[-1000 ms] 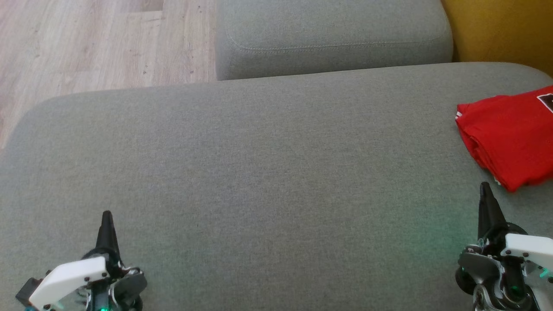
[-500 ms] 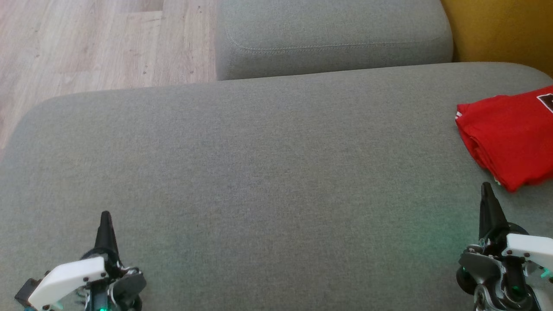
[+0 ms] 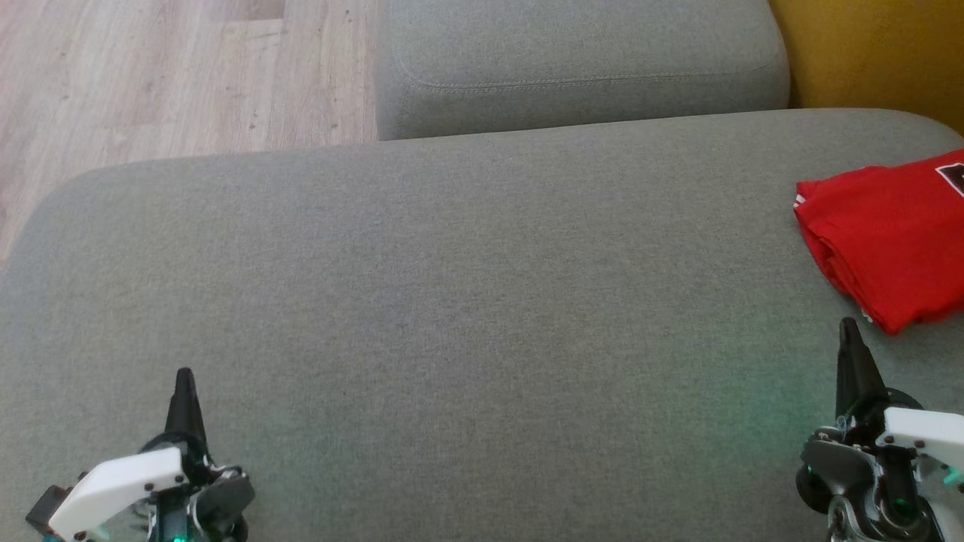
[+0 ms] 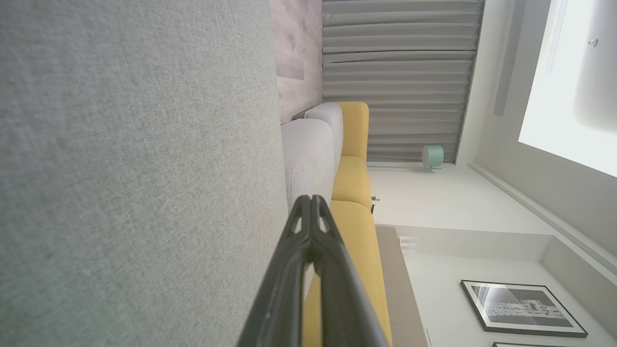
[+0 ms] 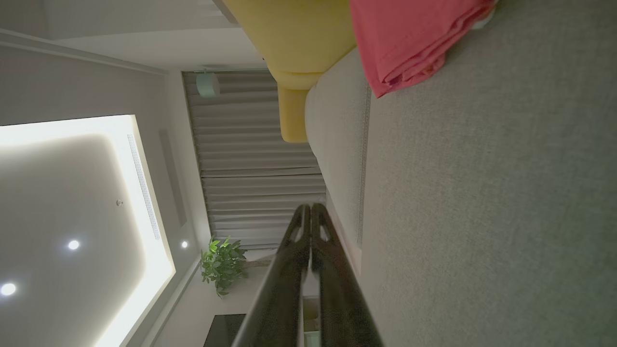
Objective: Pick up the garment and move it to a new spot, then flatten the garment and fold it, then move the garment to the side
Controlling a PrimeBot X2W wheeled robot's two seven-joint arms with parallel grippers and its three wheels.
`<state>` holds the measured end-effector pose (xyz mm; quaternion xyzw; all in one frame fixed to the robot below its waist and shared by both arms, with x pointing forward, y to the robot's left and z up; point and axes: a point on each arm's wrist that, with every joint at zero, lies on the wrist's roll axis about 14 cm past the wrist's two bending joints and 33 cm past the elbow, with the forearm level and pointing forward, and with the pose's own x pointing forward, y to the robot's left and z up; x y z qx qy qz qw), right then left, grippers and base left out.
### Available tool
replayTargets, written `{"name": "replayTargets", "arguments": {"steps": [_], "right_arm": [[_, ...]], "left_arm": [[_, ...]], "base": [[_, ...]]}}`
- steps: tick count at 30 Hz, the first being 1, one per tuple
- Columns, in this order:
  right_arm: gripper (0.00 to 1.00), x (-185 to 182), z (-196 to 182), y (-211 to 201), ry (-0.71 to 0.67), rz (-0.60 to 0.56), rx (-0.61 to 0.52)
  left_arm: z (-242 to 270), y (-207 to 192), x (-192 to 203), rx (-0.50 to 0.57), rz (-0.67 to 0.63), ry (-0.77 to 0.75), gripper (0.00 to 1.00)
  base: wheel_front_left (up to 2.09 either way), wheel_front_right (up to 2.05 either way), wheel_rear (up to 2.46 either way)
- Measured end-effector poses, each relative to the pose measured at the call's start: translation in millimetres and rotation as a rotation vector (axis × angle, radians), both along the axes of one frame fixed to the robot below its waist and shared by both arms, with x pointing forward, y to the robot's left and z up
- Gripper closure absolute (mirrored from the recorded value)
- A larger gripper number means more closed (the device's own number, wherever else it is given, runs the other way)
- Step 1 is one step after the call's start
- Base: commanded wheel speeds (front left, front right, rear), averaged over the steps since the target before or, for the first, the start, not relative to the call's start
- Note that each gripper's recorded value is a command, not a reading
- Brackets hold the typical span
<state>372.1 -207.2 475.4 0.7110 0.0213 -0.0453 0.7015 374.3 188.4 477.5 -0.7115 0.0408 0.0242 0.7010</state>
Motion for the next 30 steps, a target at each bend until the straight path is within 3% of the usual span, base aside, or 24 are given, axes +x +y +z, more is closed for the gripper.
{"name": "replayTargets", "arguments": {"steps": [30], "right_arm": [[1.00, -0.1, 0.0, -0.7, 0.000, 0.001, 0.001]], "left_arm": [[0.0, 0.7, -0.1, -0.002, 0.001, 0.000, 1.00]], "base": [[0.00, 0.00, 0.00]]}}
